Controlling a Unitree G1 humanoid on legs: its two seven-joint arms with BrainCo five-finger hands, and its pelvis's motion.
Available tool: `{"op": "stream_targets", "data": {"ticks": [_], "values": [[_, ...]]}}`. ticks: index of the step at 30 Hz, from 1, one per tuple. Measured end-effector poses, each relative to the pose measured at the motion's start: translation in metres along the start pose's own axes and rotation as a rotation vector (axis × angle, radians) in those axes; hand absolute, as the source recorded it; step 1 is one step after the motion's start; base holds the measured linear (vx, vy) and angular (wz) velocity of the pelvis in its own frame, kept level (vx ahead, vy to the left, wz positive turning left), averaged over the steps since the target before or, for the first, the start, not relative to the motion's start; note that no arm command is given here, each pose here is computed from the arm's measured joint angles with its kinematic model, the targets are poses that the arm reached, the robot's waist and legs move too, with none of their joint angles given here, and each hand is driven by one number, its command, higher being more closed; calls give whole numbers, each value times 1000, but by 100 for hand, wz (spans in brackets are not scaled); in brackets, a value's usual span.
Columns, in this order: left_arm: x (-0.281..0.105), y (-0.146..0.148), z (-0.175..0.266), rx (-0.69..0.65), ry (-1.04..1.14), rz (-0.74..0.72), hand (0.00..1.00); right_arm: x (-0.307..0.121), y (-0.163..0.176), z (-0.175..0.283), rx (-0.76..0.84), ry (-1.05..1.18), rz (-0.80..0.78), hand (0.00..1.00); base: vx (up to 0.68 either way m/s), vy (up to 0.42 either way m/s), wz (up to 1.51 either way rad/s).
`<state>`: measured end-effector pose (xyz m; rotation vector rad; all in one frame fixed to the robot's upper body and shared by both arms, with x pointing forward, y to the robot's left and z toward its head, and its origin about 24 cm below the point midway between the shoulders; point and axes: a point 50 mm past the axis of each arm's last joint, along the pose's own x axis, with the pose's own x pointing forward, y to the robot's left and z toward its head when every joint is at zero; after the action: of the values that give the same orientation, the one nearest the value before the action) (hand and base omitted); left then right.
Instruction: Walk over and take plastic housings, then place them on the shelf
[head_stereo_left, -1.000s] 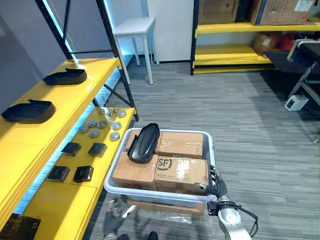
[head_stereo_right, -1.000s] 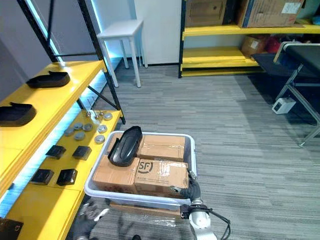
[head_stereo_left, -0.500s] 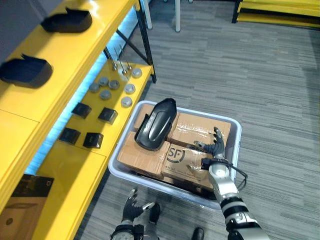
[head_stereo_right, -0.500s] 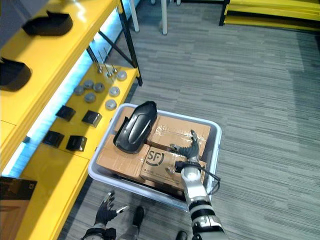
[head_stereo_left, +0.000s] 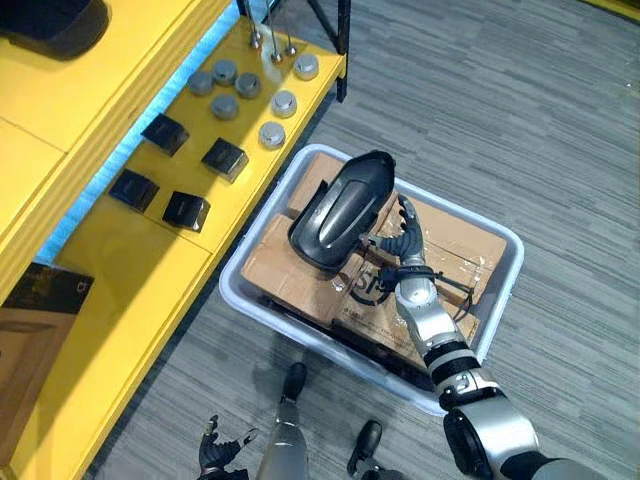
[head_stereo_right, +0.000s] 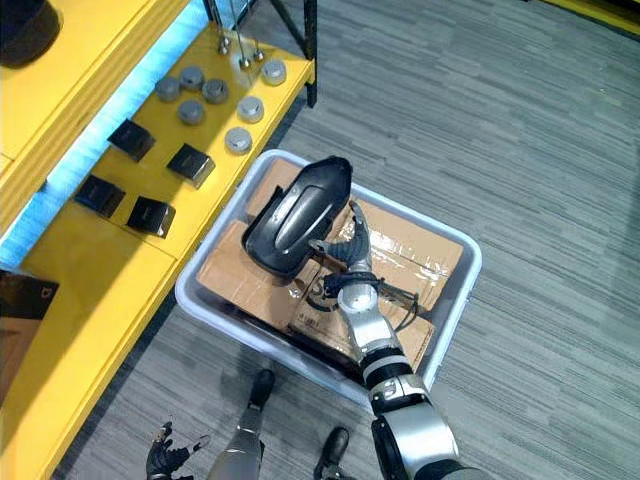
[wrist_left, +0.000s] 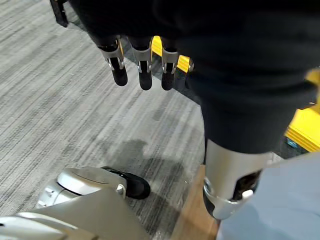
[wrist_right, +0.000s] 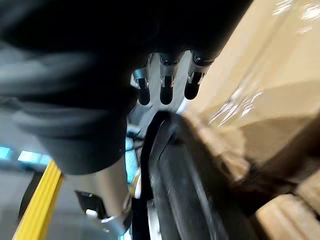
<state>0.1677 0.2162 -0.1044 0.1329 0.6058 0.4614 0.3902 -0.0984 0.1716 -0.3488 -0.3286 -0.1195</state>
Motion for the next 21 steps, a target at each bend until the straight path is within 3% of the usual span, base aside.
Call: {"op": "stream_targets", "data": {"ticks": [7,12,21], "values": [[6,-1,10,-1,-36,-3,0,15,13,47,-259,-245,122,0,-36,29,13],[8,2,10,43,-48,-17,0,19,26,51,-467,-298,230,0,-34,20,8],[12,-3,16,69,-67,-50,0,25,11,17,-470,-120,299,0,1,11,4]]}}
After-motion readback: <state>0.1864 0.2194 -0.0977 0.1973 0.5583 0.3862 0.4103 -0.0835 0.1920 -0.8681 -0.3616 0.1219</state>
